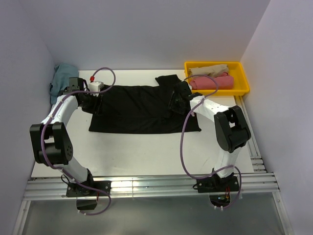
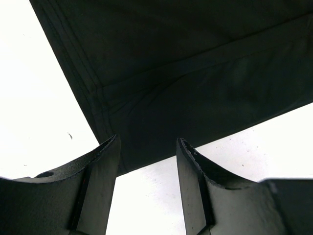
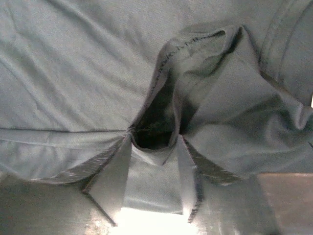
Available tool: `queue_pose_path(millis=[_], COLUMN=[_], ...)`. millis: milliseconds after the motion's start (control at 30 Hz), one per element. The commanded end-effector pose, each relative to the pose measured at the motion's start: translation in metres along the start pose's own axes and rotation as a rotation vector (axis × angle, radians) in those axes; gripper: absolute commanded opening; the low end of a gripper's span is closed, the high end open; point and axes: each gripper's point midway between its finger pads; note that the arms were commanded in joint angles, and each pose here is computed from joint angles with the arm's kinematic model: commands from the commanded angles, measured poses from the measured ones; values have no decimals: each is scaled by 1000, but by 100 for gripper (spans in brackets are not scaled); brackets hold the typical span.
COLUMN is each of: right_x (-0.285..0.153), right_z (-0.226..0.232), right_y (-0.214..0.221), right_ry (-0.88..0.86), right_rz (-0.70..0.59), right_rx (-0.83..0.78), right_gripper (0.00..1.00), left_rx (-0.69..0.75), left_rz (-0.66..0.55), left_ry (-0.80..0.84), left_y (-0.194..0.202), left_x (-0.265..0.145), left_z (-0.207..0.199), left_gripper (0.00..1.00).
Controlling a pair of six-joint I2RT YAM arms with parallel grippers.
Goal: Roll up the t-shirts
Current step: Fold the tshirt
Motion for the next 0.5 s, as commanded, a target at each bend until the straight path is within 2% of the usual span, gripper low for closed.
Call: queue_pose_path(millis=[0,33,133,467], right_x=[-2,2,5,24], right_z=[18,18,24,38], right_y=[-20,-20,-26,-36], right_ry=[-35,-29,-36,-63], right_rz=[-43,-36,-37,-24], right_rx=[-15,-14,-11,-52], right_gripper=[44,36,22,26], left_rx=[20,21,21,24], left_rz=[-38,-36,-36,-27], left_ry=[-3,-1,-3,2], left_y=[-9,-8,-8,-6], left_x=[-12,-12,-12,-9], left_z=[-5,-6,-6,-6], left_gripper=[55,55,55,54])
Point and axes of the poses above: each gripper's point midway between its finger pads, its own x axis out along the fingers, its own z axis along the line the jaws close on, y = z × x, and after that the axes turned 4 degrees about -x, right-handed
